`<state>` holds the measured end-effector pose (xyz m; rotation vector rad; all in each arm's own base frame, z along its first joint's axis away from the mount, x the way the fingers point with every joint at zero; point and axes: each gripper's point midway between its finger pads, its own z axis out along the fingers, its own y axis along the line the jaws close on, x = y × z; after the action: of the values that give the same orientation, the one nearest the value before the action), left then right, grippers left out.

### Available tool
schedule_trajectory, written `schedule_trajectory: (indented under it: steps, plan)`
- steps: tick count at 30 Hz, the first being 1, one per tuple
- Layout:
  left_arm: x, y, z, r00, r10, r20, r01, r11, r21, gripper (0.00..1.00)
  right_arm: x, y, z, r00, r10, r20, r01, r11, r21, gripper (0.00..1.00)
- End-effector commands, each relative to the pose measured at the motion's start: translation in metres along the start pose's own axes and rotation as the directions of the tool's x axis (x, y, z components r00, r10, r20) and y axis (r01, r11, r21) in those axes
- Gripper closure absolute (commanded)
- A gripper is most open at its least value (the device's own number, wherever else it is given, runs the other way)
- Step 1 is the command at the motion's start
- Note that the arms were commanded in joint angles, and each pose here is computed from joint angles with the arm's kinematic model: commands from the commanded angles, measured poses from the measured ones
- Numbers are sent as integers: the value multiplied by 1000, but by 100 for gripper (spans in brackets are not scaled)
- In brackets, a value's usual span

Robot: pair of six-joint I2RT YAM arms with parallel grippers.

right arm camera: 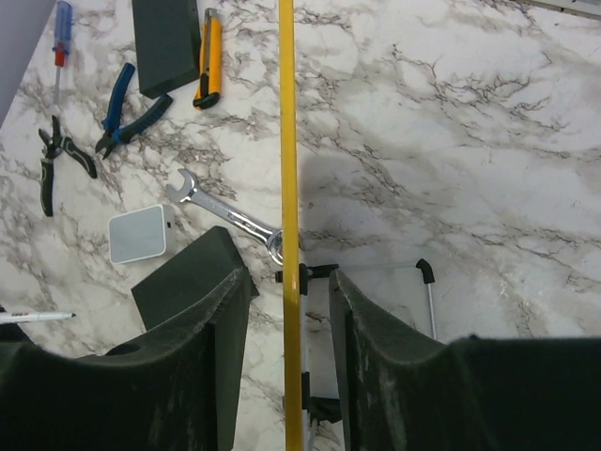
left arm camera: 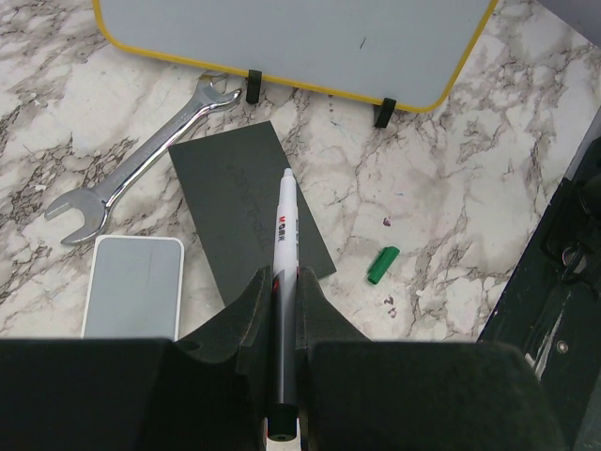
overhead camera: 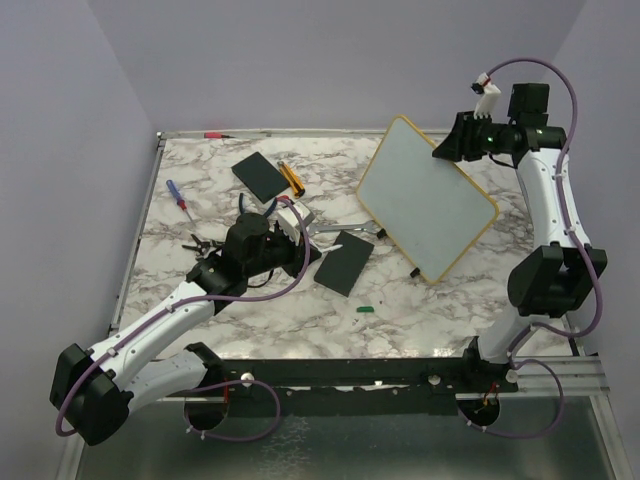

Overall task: Write a sentence on the whiteboard
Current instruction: Adjust the whiteboard at the center of the board, then write a sentence on the whiteboard.

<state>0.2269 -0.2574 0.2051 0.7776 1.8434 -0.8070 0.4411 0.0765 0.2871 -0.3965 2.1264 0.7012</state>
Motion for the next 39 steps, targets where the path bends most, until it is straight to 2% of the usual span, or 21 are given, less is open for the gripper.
schedule_trajectory:
  steps: [1, 6, 14, 30, 39]
  plan:
    - [-14, -5, -3, 999, 14, 32, -14, 1000, 21, 100, 5, -1, 4, 999, 1, -35, -1, 1000, -2, 59]
    - [-14, -5, -3, 999, 13, 31, -14, 1000, 23, 100, 10, -2, 8, 999, 3, -53, -4, 1000, -14, 69]
    - [-13, -5, -3, 999, 15, 30, -15, 1000, 23, 100, 10, 9, -2, 998, -41, -45, 39, 998, -40, 98]
    - [-14, -8, -4, 999, 13, 32, -14, 999, 34, 100, 24, 31, -27, 996, -76, -36, 75, 996, -38, 99]
    - [-15, -8, -6, 999, 15, 39, -16, 999, 35, 100, 34, 59, -25, 999, -48, -5, 46, 977, -209, 99]
